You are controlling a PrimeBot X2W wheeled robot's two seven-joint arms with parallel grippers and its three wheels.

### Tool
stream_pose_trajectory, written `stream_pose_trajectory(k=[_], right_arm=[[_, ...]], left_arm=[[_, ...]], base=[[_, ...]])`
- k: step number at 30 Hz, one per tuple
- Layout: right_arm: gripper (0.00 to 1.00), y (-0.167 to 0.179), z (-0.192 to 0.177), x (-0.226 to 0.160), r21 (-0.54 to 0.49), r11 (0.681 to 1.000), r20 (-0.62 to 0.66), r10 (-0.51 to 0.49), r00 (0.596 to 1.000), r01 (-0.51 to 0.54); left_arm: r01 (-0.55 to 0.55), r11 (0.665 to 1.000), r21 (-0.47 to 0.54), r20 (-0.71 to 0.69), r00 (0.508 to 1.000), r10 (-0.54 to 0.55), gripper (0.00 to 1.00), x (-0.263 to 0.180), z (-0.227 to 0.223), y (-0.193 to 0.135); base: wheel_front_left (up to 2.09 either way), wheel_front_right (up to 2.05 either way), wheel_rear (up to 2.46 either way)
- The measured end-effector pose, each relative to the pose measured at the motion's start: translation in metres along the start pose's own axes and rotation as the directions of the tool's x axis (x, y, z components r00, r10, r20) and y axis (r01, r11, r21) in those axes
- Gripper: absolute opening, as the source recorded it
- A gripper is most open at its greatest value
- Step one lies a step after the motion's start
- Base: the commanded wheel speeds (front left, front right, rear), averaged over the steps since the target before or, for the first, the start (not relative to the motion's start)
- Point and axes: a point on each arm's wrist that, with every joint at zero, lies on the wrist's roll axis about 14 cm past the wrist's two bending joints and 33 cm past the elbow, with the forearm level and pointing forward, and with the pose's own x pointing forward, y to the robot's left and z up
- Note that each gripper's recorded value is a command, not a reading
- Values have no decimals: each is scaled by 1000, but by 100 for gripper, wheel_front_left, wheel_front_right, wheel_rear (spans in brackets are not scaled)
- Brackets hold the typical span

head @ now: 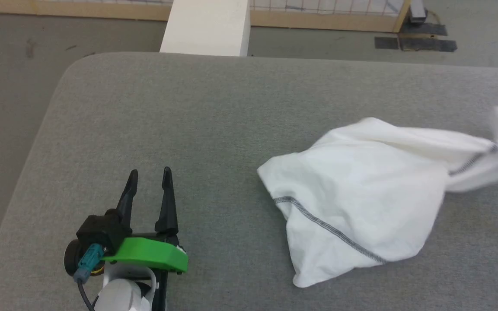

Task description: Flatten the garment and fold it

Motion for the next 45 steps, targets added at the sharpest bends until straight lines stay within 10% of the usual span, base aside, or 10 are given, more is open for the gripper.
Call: stream_pose_trajectory(k=[7, 8, 9, 21, 30, 37, 39, 40, 45], right_arm=[[0, -67, -92, -35, 131, 972, -191, -167, 967, 194], [24, -67, -97, -38, 147, 969, -187, -171, 967, 199], [100, -66, -96, -39, 164, 966, -172, -171, 970, 199], [100, -52, -9, -74, 269, 957, 333, -201, 921, 112], [100, -36, -27, -85, 266, 961, 326, -169, 930, 81], [100, -42, -37, -86, 279, 955, 305, -189, 933, 102], [100, -46, -40, -87, 283, 953, 299, -199, 933, 113], [100, -47, -43, -86, 284, 952, 294, -203, 934, 118], [100, -47, -46, -84, 284, 951, 287, -208, 935, 124]], left_arm=[[46, 999, -15, -1, 999, -46, 100, 4, -2, -15], [52, 999, -17, -4, 999, -52, 100, 4, -3, -17], [59, 998, -19, -9, 998, -59, 100, 5, -5, -19], [259, 956, -138, -253, 924, -287, 100, -6, -43, -84], [518, 835, -185, -724, 503, -473, 100, -50, -114, -163], [555, 816, -162, -832, 367, -416, 100, -65, -151, -164], [560, 810, -174, -825, 366, -431, 16, -65, -153, -168], [560, 806, -191, -817, 364, -447, 0, -64, -153, -171], [519, 826, -218, -765, 434, -475, 0, -52, -146, -171]], base=[[0, 0, 0], [0, 0, 0], [0, 0, 0], [0, 0, 0], [0, 0, 0], [0, 0, 0], [0, 0, 0], [0, 0, 0], [0, 0, 0]])
